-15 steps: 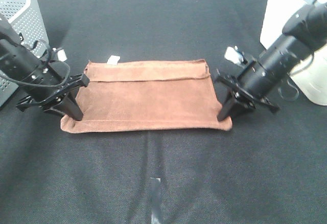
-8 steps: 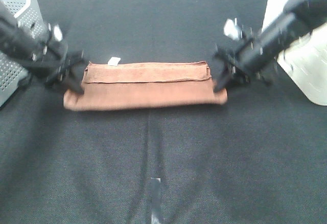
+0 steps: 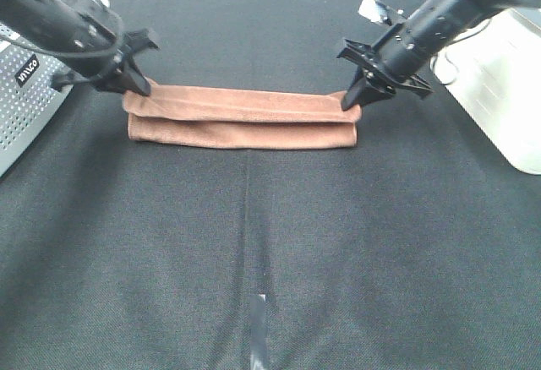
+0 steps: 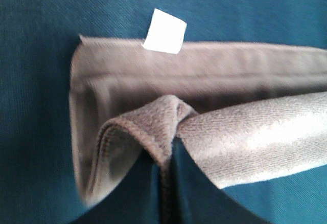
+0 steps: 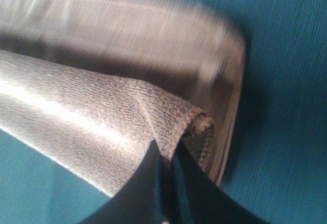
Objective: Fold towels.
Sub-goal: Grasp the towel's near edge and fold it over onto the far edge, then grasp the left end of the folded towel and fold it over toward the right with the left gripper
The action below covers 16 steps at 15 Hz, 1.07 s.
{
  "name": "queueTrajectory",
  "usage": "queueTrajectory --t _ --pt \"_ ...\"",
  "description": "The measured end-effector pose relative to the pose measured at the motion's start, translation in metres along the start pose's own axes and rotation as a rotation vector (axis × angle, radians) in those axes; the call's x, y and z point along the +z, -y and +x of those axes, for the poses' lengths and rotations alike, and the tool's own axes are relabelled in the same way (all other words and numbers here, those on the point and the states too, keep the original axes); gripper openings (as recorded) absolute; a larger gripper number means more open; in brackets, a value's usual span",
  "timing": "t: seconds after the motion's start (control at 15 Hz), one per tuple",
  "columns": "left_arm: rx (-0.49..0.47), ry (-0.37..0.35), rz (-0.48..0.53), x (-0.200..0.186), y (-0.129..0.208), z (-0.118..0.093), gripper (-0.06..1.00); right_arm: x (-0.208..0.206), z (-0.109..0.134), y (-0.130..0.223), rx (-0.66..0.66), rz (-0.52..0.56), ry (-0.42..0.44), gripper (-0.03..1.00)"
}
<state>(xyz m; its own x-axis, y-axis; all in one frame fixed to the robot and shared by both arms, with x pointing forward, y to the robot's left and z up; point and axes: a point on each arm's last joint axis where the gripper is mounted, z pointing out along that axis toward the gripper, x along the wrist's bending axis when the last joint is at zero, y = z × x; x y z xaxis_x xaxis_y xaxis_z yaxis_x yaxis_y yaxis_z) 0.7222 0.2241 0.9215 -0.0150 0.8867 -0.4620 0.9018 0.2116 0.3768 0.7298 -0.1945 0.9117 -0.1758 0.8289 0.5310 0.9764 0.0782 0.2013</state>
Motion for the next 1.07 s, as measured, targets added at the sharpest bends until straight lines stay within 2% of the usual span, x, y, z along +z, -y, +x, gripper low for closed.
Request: queueTrajectory --t 0.2,0.27,0.33,0.4,0.47,0.53,0.6,0.67,0.8,1.07 --pt "-0.014 -0.009 0.024 0.017 0.0 0.007 0.03 0.014 -0.009 -0.001 0.008 0.015 0.005 0.0" --pt "-0.015 -0.014 0.029 0.019 0.001 0.009 0.08 0.016 -0.011 -0.001 0.011 0.019 0.006 0.0" --pt "-0.014 -0.016 0.027 0.019 0.001 0.009 0.15 0.016 -0.011 -0.001 0.01 0.018 0.006 0.05" --pt "-0.013 -0.019 0.022 0.019 0.001 0.009 0.27 0.016 -0.011 -0.001 0.01 0.018 0.006 0.15" --pt "-0.015 -0.018 0.016 0.019 -0.001 0.009 0.49 0.016 -0.01 -0.001 0.013 0.017 0.001 0.41" --pt "-0.016 -0.019 0.016 0.018 -0.001 0.009 0.61 0.016 -0.01 -0.001 0.013 0.022 -0.002 0.6" --pt "-0.012 -0.021 0.022 0.018 0.0 0.009 0.69 0.015 -0.009 0.0 0.013 0.025 -0.003 0.73" --pt "-0.001 -0.029 0.031 0.018 0.001 0.01 0.74 0.014 -0.008 0.0 0.011 0.034 -0.007 0.8" --pt "0.03 -0.052 0.047 0.018 0.002 0.012 0.76 0.011 -0.006 0.0 0.007 0.031 -0.008 0.84" --pt "0.043 -0.067 0.028 0.02 0.001 0.015 0.76 0.011 -0.006 0.0 0.007 0.031 -0.008 0.85"
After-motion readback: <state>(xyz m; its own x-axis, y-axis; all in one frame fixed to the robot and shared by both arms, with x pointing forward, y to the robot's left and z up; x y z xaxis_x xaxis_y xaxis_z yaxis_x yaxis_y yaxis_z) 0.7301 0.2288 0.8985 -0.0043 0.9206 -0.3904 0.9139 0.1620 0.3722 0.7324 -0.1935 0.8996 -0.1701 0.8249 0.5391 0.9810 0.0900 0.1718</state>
